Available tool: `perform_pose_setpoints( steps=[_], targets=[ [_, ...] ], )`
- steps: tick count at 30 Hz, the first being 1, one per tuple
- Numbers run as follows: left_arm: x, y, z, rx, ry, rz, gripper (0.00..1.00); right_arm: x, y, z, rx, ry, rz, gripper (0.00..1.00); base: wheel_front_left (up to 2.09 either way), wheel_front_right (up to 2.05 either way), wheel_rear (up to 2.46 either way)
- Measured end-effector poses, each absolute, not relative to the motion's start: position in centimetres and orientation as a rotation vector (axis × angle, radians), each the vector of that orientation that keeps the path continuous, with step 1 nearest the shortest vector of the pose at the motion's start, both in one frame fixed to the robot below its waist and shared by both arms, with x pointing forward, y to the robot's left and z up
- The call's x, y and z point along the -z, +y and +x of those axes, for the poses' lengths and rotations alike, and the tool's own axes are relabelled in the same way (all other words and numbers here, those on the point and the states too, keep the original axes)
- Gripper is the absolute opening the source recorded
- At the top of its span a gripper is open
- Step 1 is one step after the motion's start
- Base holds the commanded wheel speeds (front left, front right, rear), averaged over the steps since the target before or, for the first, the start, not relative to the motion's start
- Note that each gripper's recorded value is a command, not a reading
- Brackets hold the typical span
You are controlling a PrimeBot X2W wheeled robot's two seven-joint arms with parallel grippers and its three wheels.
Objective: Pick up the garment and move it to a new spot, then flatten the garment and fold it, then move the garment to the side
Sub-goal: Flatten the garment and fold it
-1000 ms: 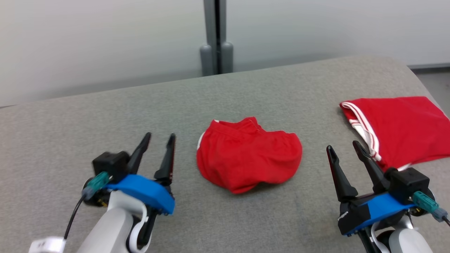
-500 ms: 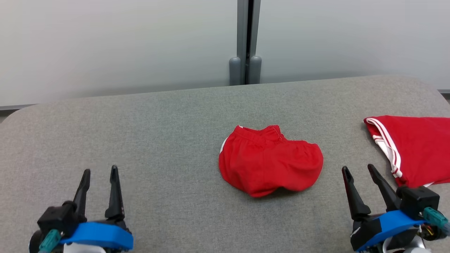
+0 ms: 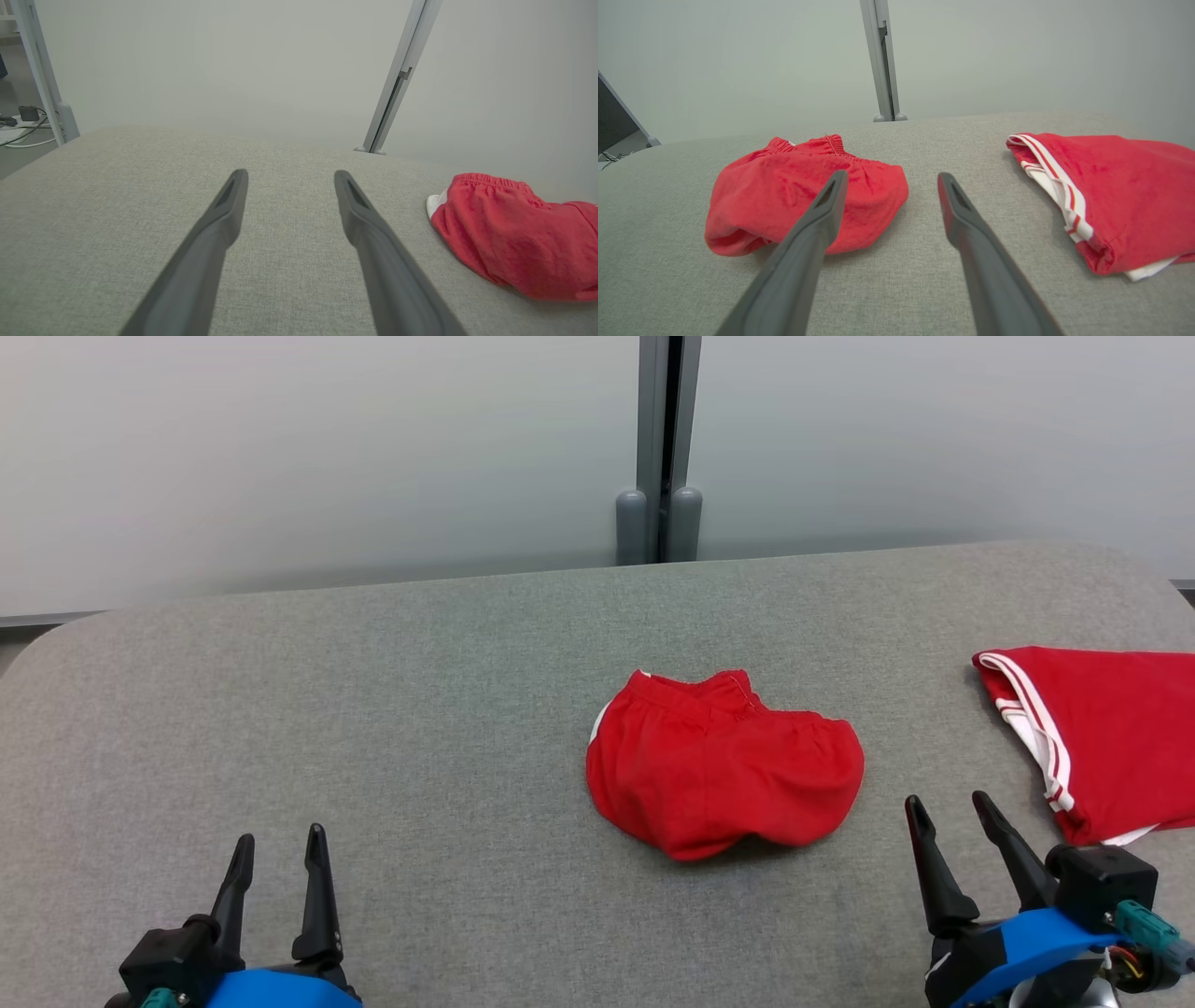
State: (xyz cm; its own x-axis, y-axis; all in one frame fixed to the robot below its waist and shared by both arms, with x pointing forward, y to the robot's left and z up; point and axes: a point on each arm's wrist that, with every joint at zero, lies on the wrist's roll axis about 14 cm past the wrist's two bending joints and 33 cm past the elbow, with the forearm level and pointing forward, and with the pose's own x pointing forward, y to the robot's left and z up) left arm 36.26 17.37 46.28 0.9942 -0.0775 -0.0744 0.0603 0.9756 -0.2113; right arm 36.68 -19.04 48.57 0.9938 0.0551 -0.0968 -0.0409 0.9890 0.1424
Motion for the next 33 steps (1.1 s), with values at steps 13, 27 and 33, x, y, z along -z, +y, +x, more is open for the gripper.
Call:
perform_pose_setpoints(
  steps=[13, 27, 33],
  targets=[
    [-45.4, 15.5, 38.5, 0.152, 0.137, -0.206, 1.00, -47.7, -18.5, 37.1, -0.054, 0.121, 0.142, 1.00, 0.00, 0.00, 0.00],
    [-46.4, 0.0, 49.0, 0.750, 0.497, -0.133, 1.00, -46.9, -18.8, 39.1, -0.042, 0.117, 0.136, 1.00, 0.00, 0.00, 0.00],
    [-46.5, -5.0, 49.2, 0.988, 0.679, 0.012, 1.00, -46.4, -20.1, 38.6, -0.004, 0.117, 0.142, 1.00, 0.00, 0.00, 0.00]
  ],
)
